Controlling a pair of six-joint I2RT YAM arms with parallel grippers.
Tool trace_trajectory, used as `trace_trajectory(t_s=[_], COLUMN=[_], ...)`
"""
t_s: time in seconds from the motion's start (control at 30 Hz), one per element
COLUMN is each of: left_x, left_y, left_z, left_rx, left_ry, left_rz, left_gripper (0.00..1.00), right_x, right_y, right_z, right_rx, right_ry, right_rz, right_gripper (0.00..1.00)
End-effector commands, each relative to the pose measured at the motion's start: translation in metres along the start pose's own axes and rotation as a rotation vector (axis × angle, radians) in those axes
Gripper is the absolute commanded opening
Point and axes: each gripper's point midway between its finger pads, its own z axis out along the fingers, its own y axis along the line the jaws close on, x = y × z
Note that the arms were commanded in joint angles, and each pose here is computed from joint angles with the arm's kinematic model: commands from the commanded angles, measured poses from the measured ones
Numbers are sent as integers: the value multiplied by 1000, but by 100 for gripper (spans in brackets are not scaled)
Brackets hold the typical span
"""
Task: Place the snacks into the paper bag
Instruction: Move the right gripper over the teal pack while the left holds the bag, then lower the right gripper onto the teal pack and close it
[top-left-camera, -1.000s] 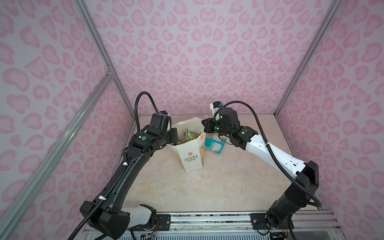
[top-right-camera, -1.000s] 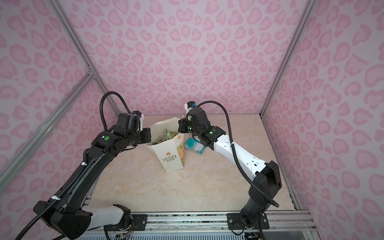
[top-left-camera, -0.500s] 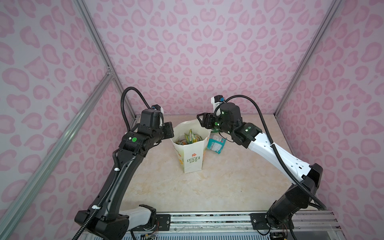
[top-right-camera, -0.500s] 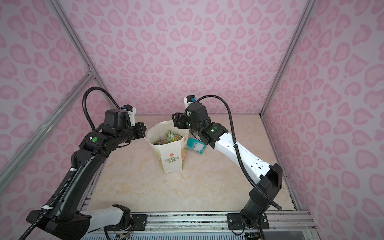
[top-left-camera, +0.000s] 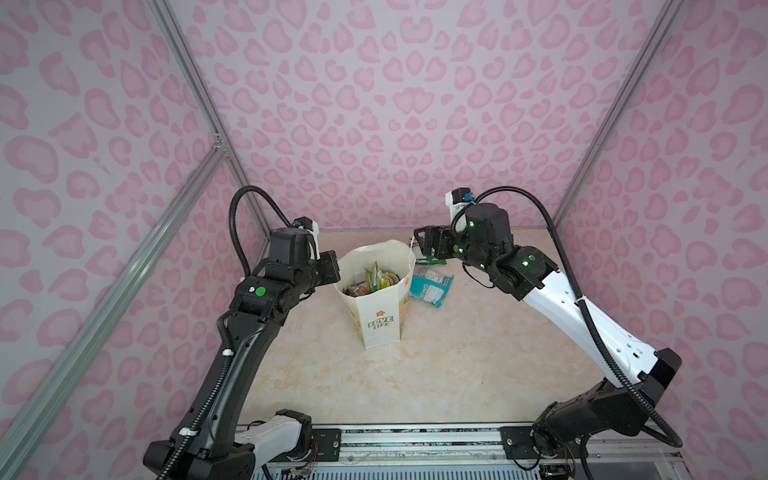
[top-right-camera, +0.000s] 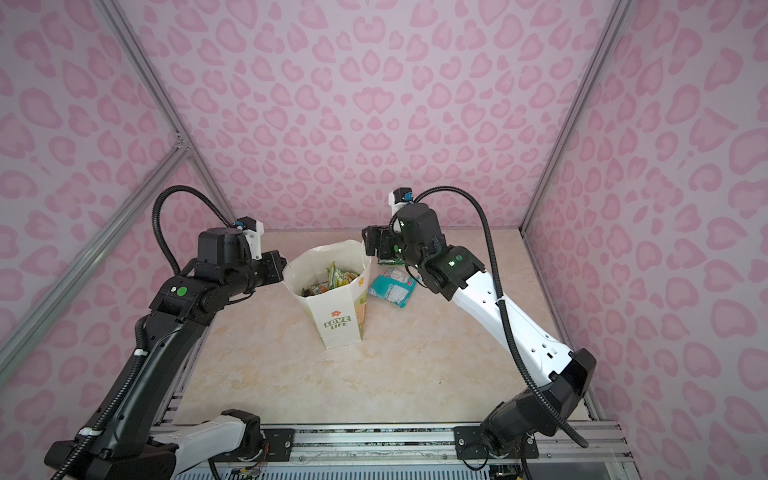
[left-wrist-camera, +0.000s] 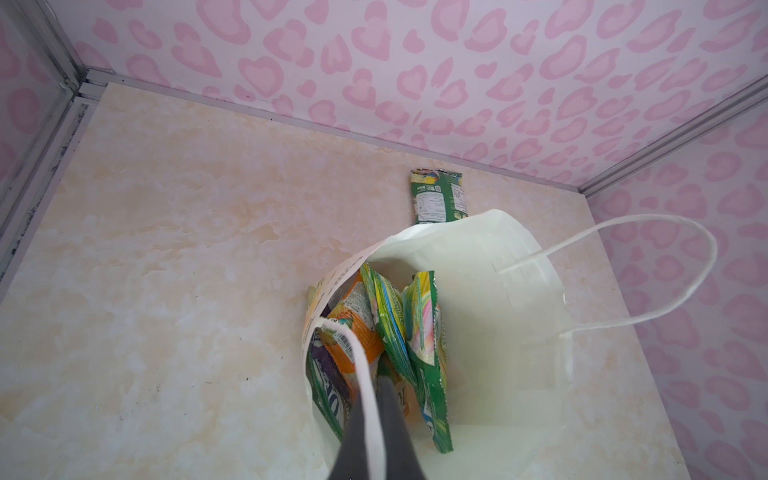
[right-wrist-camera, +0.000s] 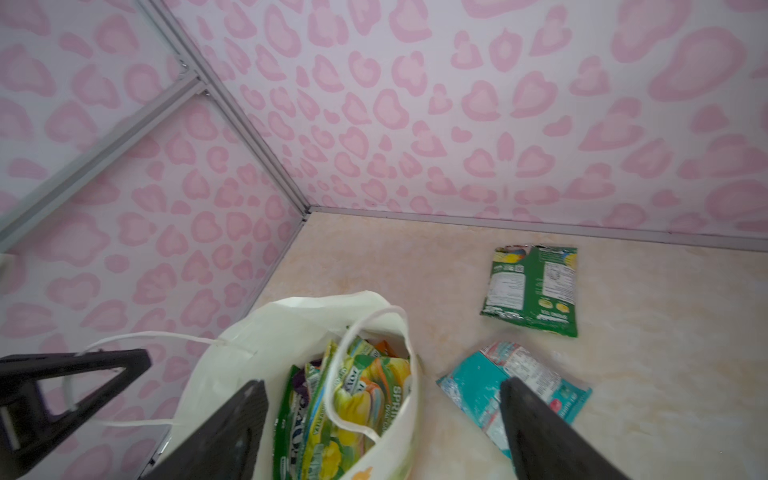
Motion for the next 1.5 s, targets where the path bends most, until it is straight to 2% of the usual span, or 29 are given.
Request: trace_trajectory(t_s=[0.0,0.07,0.17,0.27,0.37,0.6,0.8,1.0,1.47], left_x=[-10,-8,-6,4,4,1,-1,0,-2], left_y=[-9,-8,-8,-5,-6,-7,-5,-3,-2], left_z=[-4,-4,-5,-2,-5,-10,-12,-9,-9], left_rx=[51,56,71,70,81,99,102,102,107], left_ry=[-54,-57,-65,-53,-62,-82,-105,-97,-102], left_rz=[17,18,19,19,20,21,9,5,-3], left_gripper=[3,3,3,3,3,3,3,3,3], right_x=[21,41,67,97,123,170,196,207,227], right_y=[-55,-96,-139,-171,-188,-198,-205,-211,-212], right_z=[8,15,27,48,69,121,149,159,182], right_rx=[80,140,158,145,145,122,112,126,105], right_ry=[62,88,108,139,170,269,343,353,389], right_rz=[86,160,276,391,438,522,572,591,657], right_gripper=[91,91,92,92,91,84,82,78,59])
